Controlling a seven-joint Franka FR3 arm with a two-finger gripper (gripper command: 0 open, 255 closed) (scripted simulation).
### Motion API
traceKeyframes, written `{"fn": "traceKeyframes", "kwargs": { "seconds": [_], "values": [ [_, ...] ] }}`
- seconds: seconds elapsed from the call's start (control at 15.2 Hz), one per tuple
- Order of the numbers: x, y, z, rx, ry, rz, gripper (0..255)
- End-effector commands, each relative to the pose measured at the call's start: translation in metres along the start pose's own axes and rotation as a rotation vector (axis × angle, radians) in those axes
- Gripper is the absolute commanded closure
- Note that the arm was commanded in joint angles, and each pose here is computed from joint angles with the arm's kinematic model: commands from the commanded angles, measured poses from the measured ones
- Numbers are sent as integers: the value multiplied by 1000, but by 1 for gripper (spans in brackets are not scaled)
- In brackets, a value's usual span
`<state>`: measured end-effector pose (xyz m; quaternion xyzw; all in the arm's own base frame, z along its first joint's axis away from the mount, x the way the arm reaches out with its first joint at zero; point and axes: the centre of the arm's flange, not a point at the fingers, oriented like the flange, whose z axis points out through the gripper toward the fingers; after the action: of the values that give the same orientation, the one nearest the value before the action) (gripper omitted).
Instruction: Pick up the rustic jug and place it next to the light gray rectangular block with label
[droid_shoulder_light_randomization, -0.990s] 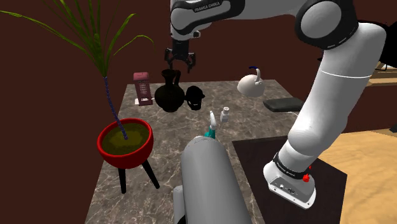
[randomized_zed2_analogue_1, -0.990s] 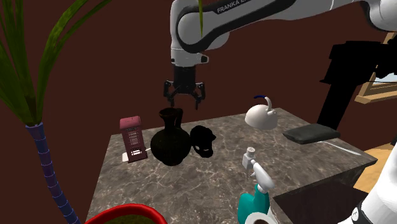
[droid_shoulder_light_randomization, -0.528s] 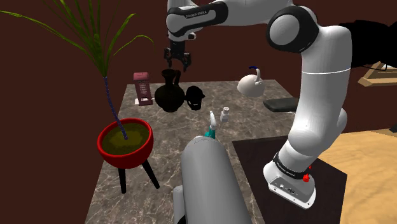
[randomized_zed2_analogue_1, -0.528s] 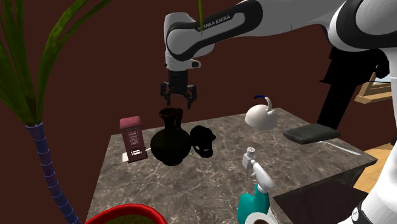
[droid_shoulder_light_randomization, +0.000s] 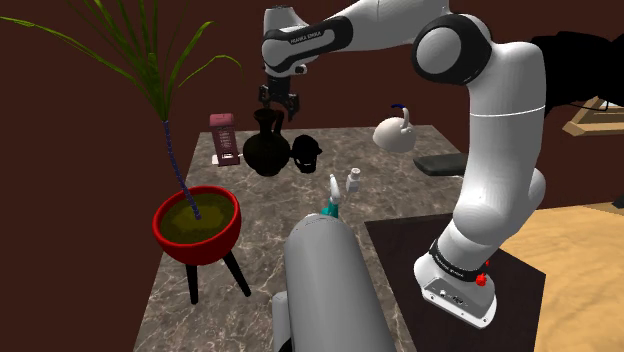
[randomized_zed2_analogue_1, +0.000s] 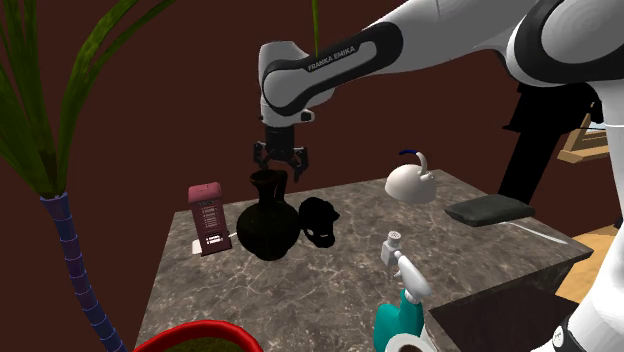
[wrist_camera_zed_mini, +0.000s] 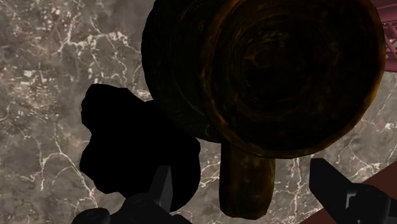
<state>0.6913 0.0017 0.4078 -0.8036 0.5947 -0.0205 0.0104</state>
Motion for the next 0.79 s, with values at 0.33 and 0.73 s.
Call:
{"fn": "traceKeyframes", "kwargs": {
  "seconds": [0.33,0.73],
  "values": [
    [0,0,2,1,0,0,0],
    [0,0,2,1,0,0,255]
  ]
}}
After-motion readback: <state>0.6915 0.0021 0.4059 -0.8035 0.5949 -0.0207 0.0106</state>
